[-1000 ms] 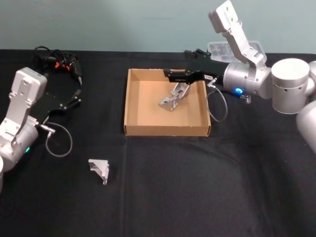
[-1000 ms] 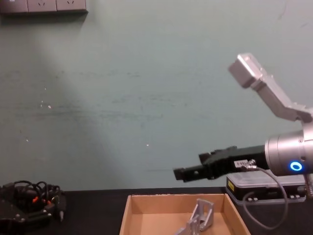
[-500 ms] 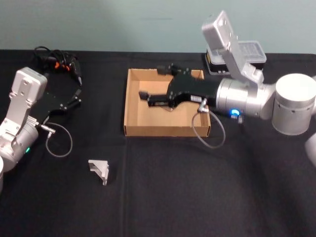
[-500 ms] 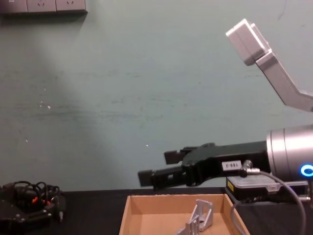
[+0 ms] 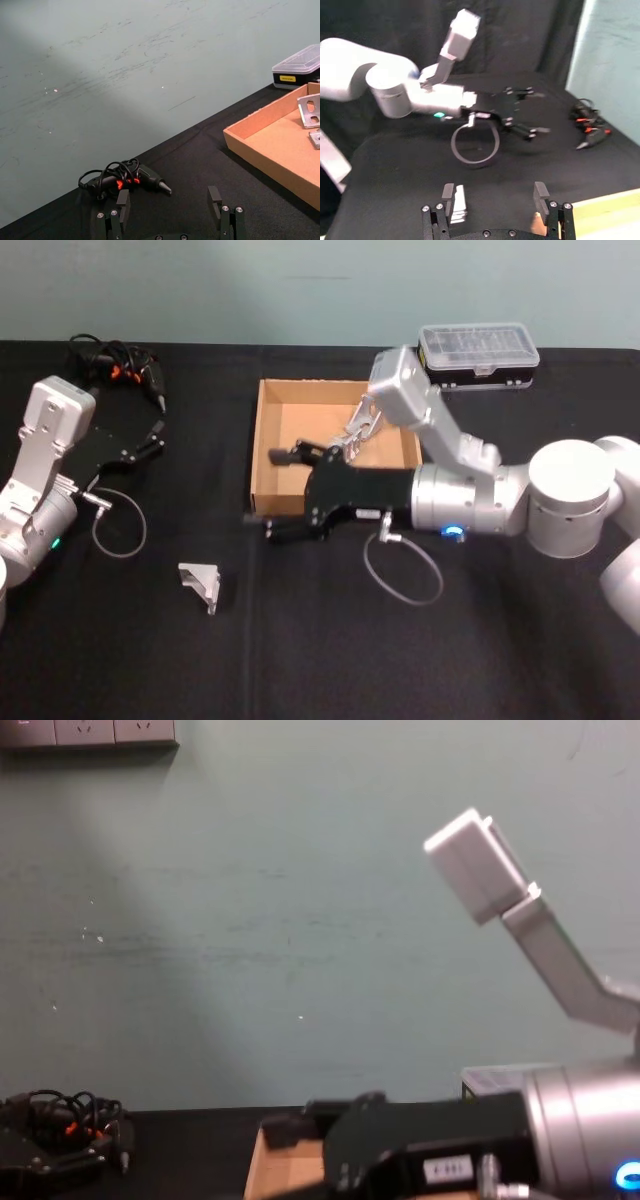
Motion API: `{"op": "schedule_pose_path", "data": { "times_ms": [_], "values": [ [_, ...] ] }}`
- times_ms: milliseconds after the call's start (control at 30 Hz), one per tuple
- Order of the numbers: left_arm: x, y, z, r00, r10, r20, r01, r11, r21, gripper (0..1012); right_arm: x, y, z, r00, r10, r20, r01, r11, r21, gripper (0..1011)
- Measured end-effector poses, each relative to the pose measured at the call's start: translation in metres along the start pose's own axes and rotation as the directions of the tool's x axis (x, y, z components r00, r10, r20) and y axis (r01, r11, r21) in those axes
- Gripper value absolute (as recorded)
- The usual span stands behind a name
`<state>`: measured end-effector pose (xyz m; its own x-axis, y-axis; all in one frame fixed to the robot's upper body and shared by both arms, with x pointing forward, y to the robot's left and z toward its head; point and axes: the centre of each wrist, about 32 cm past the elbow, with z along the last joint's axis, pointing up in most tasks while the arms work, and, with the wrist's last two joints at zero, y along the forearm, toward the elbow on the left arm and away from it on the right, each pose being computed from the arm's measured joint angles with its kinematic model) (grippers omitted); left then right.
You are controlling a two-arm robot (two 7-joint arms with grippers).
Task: Use one hand to pick up the angle iron from the table and place it into the box.
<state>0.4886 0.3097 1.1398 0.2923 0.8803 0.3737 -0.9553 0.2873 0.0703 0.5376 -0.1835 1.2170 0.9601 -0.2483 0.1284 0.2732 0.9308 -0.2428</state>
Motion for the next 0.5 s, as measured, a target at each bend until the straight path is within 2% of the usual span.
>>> {"op": "schedule_pose_path", "data": {
  "times_ms": [300,500],
  "values": [
    [0.0,0.0,0.0,1.0,0.0,0.0,0.0,1.0,0.0,1011,-0.009,0.018,-0.022,0.996,0.079,0.031,-0.079,0.997,-0.014,1004],
    [0.0,0.0,0.0,1.0,0.0,0.0,0.0,1.0,0.0,1011,-0.013,0.029,-0.029,0.991,0.123,0.051,-0.122,0.992,-0.022,1004]
  ]
}}
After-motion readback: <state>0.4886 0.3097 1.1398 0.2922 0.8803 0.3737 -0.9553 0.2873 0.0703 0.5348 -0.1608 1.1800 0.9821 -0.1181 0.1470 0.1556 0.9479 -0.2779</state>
